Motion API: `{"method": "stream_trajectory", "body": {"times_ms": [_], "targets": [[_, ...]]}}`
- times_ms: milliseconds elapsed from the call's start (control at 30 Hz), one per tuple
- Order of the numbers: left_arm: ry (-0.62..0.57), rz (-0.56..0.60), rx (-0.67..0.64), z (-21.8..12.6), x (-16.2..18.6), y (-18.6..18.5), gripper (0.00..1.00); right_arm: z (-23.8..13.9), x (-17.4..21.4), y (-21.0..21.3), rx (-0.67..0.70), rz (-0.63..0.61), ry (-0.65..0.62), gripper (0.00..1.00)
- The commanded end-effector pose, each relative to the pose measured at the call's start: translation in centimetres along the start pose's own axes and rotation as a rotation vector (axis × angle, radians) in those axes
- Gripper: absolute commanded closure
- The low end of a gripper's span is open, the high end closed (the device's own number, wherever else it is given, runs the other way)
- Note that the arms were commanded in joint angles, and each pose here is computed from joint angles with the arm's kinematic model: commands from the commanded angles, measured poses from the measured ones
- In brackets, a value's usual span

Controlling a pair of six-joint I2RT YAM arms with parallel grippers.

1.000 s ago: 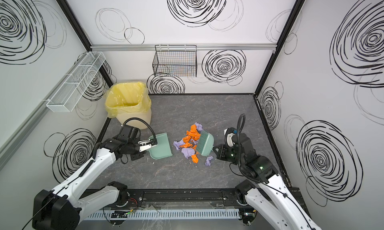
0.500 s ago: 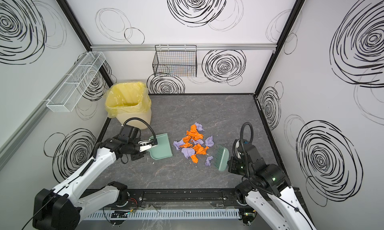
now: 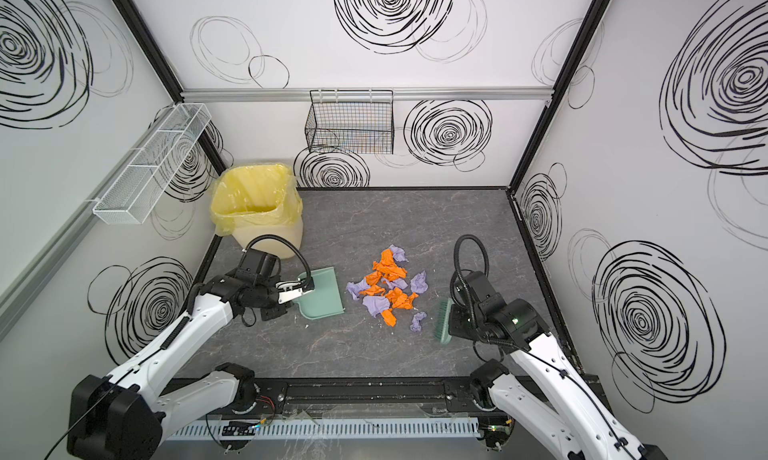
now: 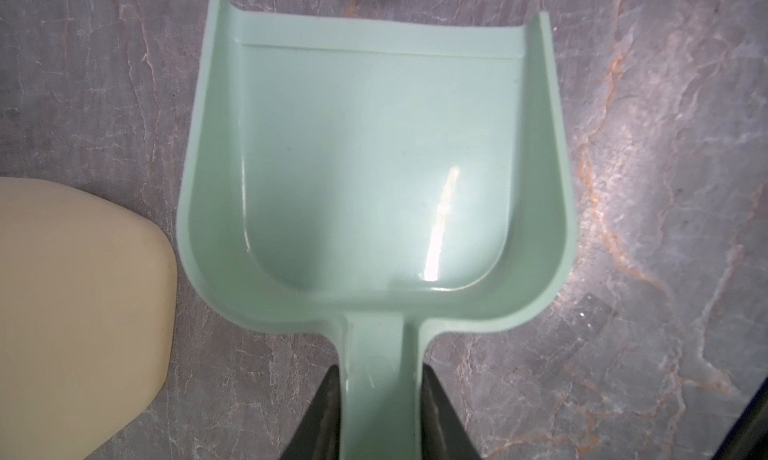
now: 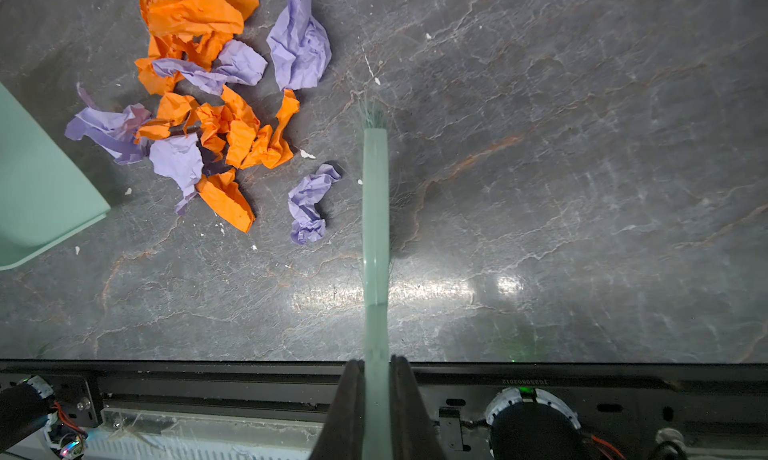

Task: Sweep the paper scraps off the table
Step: 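Swing the brush with the right gripper to the far side of the scraps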

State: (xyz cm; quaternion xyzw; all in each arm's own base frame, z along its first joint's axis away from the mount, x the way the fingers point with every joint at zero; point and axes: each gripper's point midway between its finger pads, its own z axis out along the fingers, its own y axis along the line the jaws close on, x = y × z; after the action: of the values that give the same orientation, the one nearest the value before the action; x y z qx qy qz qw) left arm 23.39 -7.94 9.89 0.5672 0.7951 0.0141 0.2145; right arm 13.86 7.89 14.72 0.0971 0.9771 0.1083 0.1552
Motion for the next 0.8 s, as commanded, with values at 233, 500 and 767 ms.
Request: {"method": "stream_trajectory", "body": {"times_ms": [233,500,767], "targets": [[-0.027,0.010,0.009,-0.1,-0.3,0.4,1.00,3.9,0.7,4.0,-0.087,-0.011,0.031,1.00],[-0.037,-0.008,0.036,0.3,-0.1,-0.3,1.00,4.0,-3.1,6.8,-0.185,0.019,-0.114,1.00],[-0.006,0.002,0.064,0.6,0.9,-1.6,1.00,0.6,-6.2,8.3,-0.172,-0.011,-0.192,1.00]]}}
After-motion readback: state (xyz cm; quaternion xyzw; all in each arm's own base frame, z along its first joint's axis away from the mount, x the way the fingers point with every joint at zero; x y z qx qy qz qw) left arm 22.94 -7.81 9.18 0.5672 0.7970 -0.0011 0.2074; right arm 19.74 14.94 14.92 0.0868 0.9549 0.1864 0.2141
